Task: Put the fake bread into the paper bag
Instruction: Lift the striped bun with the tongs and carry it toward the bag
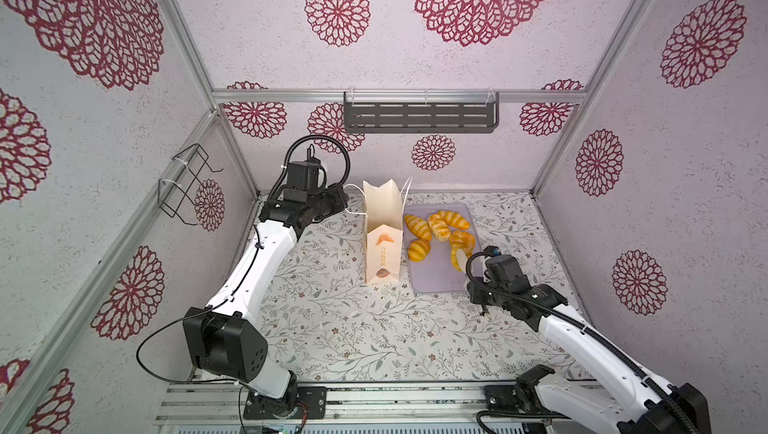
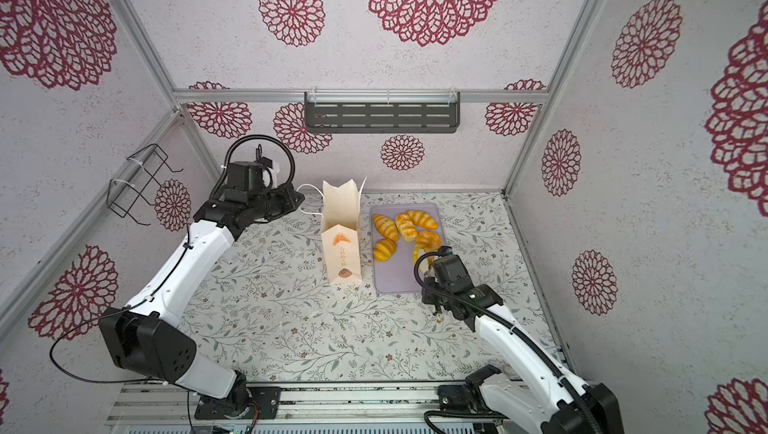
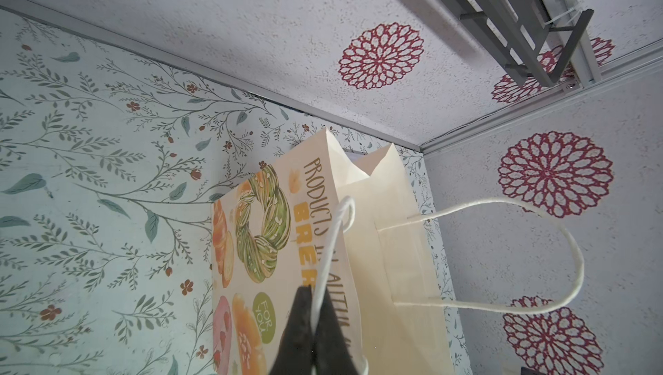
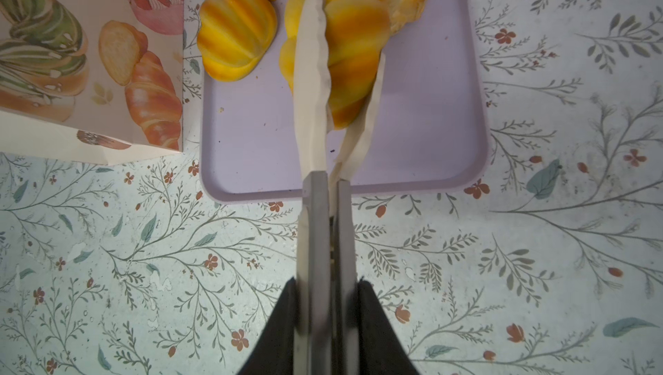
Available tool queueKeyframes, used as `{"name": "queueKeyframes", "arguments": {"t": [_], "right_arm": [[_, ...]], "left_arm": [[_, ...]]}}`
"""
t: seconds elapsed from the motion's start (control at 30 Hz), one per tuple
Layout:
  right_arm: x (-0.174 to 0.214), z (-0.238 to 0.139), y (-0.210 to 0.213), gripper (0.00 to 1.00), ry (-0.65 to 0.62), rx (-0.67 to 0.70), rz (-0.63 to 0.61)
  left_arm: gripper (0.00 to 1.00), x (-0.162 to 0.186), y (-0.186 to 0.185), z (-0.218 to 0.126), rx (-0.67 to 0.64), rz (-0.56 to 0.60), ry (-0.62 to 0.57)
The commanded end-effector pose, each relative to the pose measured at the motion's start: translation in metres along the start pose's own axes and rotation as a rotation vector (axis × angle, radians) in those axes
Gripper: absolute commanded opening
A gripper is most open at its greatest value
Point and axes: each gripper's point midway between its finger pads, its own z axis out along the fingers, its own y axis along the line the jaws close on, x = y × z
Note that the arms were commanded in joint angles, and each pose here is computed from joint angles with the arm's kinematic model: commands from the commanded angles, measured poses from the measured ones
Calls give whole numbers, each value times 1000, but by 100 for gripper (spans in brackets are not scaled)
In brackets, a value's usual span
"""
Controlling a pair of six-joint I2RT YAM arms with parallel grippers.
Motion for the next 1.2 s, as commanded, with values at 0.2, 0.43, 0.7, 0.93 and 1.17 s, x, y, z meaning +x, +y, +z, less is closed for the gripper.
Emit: {"name": "queueKeyframes", "arguments": {"t": [0.2,0.43,0.7,0.93,1.17], "right_arm": [[-41,-10,21,0,-202,-122,132],[-57,-27,37,0,-264,-215,153],[-69,-48,52,0,-258,-264,117],[-84,-81,57,0,-348,-316,119],[-98,-95,64,0,-417,-352,85]], "left_arm": [[0,-7,-4,-12,-7,45,-42],[0,-2,-2,-2,7,20,-12],[0,-1,-2,1,15,18,-22],[0,-4,-5,-3,21,26,-34],[0,-3,-5,-3,20,35,-21]]}}
